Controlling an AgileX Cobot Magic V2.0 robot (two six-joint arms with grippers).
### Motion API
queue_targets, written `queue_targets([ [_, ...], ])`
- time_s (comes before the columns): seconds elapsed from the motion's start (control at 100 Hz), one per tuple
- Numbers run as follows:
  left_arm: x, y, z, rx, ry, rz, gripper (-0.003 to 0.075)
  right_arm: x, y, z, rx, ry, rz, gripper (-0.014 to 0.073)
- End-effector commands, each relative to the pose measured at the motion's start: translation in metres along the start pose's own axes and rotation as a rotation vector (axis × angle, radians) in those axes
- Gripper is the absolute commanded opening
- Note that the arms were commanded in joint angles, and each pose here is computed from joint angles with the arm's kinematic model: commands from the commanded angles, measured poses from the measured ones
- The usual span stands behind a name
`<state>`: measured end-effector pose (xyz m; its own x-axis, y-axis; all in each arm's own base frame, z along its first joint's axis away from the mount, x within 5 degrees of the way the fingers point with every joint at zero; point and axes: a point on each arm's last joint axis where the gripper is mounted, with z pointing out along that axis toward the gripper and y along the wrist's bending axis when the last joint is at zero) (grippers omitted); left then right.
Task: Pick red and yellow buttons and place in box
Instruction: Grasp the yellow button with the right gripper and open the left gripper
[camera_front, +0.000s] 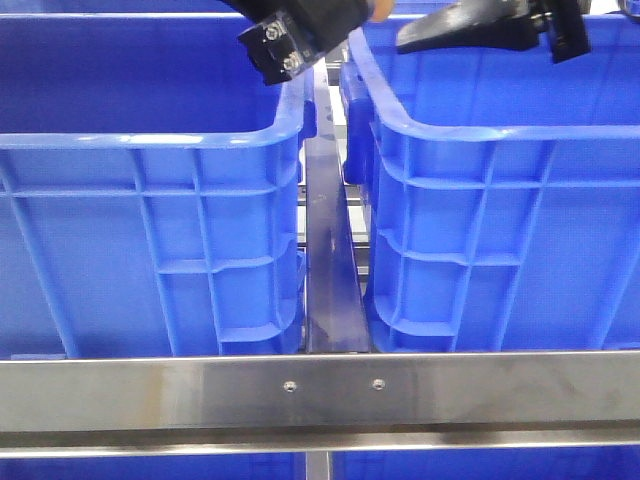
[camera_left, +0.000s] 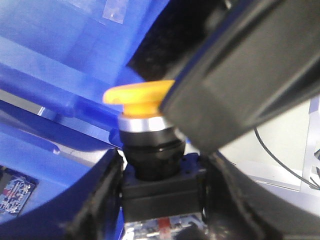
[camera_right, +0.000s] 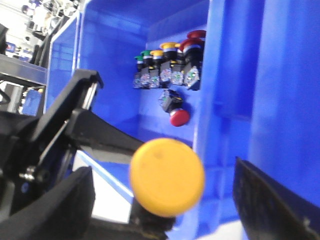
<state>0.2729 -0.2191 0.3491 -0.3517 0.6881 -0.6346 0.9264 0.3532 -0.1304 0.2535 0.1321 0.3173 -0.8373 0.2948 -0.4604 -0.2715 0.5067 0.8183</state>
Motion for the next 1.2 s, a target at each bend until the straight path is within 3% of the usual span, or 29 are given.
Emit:
queue_targets([
  [0.0,-0.0150,-0.0142,-0.0243,-0.006,-0.114,0.020,0.0188,-0.0077,0.0199,-0.0073,-0.083,-0.052,-0.013,0.0587],
  [0.34,-0.0158,-0.0151,-0.0244,0.004,-0.123,0.013,0.0188,-0.0067,0.0182,-0.0045,-0.091,-0.031,-0.003,0.0521],
  [0.59,-0.0161,-0.0148,-0.0244,0.001,-0.126,0.013,0.0189,-0.0066,0.0182,-0.0045,-0.092,-0.030,-0.003,0.0303],
  [0.7,-0.0167,-0.0143,-0.0245,-0.005,-0.132,0.012,0.0200,-0.0065,0.0183,-0.0045,-0.092,-0.029,-0.003,0.0274],
  [0.77,-0.0167,-0.0143,-0.0245,-0.005,-0.132,0.013,0.0256,-0.0065,0.0183,-0.0045,-0.092,-0.029,-0.003,0.0274],
  [0.84,-0.0166,-0.0144,-0.0245,-0.004,-0.131,0.013,0.0374,-0.0065,0.0183,-0.0045,-0.092,-0.029,-0.003,0.0274],
  [0.93,-0.0166,-0.0144,-0.0245,-0.004,-0.131,0.013,0.0581,-0.0065,0.0183,-0.0045,-0.092,-0.029,-0.003,0.0274],
  [0.99,-0.0166,-0.0144,-0.0245,-0.004,-0.131,0.013,0.0653,-0.0065,0.0183,-0.0045,-0.092,-0.029,-0.003,0.0274],
  [1.19,-0.0163,-0.0146,-0.0245,-0.001,-0.128,0.013,0.0656,-0.0064,0.0187,-0.0045,-0.097,-0.028,-0.001,0.0274],
])
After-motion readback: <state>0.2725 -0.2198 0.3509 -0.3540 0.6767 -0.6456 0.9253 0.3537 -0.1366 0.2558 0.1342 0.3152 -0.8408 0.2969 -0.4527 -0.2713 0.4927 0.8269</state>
